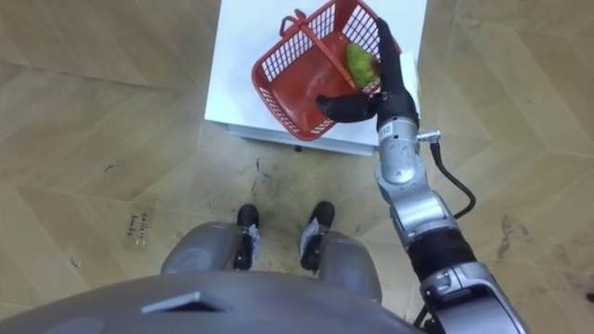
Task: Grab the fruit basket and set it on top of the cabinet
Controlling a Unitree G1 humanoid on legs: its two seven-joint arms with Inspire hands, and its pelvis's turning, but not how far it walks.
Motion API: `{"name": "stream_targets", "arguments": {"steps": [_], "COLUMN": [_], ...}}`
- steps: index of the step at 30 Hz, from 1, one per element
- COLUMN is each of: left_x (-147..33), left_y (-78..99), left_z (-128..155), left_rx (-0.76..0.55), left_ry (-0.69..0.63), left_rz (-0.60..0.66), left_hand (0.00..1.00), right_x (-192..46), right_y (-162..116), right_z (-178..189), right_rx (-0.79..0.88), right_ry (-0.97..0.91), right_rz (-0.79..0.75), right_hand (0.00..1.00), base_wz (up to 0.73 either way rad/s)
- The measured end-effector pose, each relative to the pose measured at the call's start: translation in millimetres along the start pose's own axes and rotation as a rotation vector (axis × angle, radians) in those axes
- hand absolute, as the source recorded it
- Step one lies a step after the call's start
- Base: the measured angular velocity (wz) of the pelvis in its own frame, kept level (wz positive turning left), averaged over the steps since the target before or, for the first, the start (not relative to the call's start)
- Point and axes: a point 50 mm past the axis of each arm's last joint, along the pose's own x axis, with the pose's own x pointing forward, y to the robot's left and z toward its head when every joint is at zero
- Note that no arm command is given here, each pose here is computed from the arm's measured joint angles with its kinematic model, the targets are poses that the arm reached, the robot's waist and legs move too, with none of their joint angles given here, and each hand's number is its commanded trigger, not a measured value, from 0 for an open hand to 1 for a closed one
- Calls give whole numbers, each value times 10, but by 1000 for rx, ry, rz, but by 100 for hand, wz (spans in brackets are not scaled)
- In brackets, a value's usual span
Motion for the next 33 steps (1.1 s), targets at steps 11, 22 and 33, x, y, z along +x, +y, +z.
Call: {"name": "stream_targets", "arguments": {"steps": [11,22,33], "left_x": [1,0,-30], "left_y": [35,63,144], "left_z": [9,113,289], "left_rx": [-26,-31,-116], "left_ry": [2,-34,-128], "left_rz": [10,47,80], "left_hand": [0,0,0], "right_x": [-205,-407,-745], "right_y": [16,-217,-361], "right_z": [-139,-455,-847], "right_rx": [17,84,41], "right_ry": [30,163,326], "right_rz": [35,-74,-190], "right_hand": [0,0,0], "base_wz": [1,-16,-8]}}
